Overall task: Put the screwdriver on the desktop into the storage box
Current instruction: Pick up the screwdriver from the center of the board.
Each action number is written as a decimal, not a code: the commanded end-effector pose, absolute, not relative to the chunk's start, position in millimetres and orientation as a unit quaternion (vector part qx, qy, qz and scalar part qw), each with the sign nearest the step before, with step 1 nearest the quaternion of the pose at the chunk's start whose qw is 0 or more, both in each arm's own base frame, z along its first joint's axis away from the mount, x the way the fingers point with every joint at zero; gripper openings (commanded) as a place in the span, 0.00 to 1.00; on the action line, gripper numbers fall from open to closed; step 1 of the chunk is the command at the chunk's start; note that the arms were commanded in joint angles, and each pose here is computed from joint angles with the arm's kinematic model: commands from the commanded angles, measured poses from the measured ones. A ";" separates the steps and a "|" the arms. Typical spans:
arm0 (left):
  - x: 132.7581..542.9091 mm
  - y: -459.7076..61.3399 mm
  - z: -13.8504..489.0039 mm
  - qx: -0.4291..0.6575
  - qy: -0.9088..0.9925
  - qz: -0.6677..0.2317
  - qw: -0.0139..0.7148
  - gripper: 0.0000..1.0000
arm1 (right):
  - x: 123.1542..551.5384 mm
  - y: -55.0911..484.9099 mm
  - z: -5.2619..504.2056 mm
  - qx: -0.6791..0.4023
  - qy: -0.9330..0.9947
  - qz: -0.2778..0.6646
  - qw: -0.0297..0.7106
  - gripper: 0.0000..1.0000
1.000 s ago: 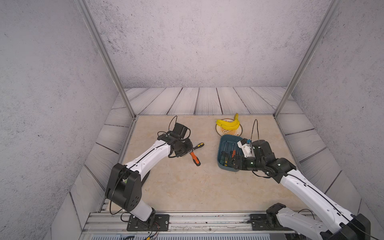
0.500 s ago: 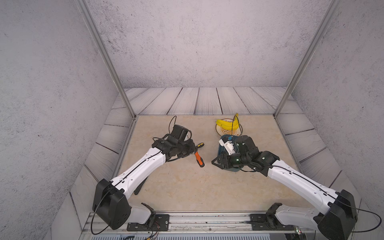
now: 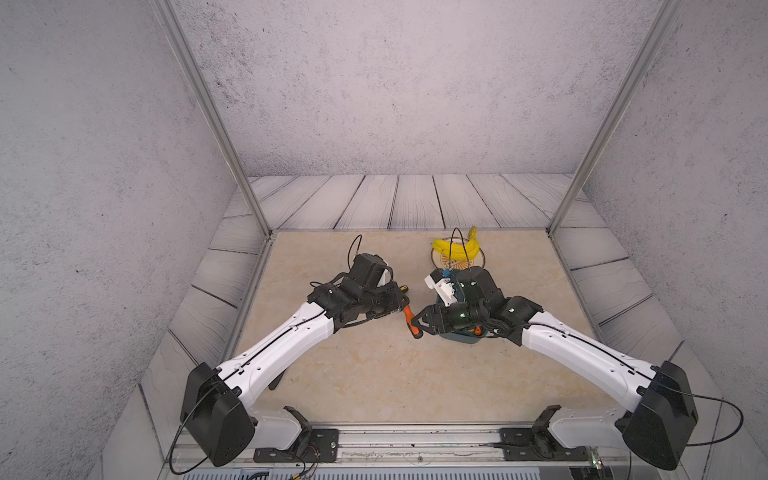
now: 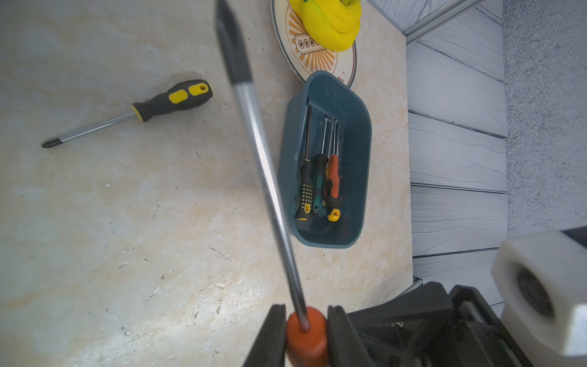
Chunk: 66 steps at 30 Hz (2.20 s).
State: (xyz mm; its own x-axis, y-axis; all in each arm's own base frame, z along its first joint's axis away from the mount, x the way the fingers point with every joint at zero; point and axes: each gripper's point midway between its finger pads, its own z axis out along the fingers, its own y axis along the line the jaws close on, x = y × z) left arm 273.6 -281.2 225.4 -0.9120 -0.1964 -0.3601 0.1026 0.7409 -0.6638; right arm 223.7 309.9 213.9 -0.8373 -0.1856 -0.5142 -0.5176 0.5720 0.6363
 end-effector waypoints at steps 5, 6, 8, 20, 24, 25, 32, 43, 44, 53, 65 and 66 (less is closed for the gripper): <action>267.5 -292.8 244.0 -0.011 0.895 -0.388 0.220 0.00 | 222.7 319.4 226.9 -0.212 0.852 0.432 0.204 0.53; 267.2 -293.3 244.7 -0.010 0.895 -0.388 0.220 0.00 | 223.0 319.3 226.0 -0.211 0.853 0.431 0.203 0.52; 266.7 -294.3 246.0 -0.008 0.894 -0.389 0.221 0.00 | 221.5 320.2 226.1 -0.213 0.852 0.433 0.201 0.51; 267.3 -295.0 252.2 -0.006 0.890 -0.393 0.230 0.00 | 218.1 323.7 224.2 -0.218 0.851 0.437 0.192 0.35; 268.0 -293.6 254.5 -0.007 0.889 -0.393 0.236 0.00 | 218.3 324.4 221.6 -0.217 0.852 0.437 0.189 0.27; 267.9 -293.1 255.1 -0.006 0.888 -0.393 0.237 0.00 | 218.5 324.8 222.3 -0.217 0.851 0.438 0.190 0.25; 267.8 -290.7 254.9 -0.008 0.889 -0.389 0.241 0.00 | 216.1 328.4 219.3 -0.218 0.851 0.443 0.178 0.46; 268.5 -290.2 255.0 -0.007 0.890 -0.386 0.242 0.00 | 215.0 324.7 215.2 -0.216 0.856 0.432 0.184 0.37; 268.2 -289.9 255.4 -0.008 0.890 -0.387 0.242 0.00 | 215.3 324.1 215.0 -0.215 0.857 0.430 0.186 0.35; 267.4 -277.8 260.7 -0.010 0.890 -0.371 0.264 0.48 | 224.2 309.4 202.6 -0.193 0.886 0.376 0.190 0.26; 262.7 -239.6 274.7 -0.013 0.893 -0.327 0.310 0.66 | 245.6 260.3 189.6 -0.108 0.922 0.304 0.215 0.25; 260.7 -237.2 272.8 -0.013 0.894 -0.324 0.309 0.66 | 248.9 253.8 187.3 -0.094 0.925 0.299 0.215 0.25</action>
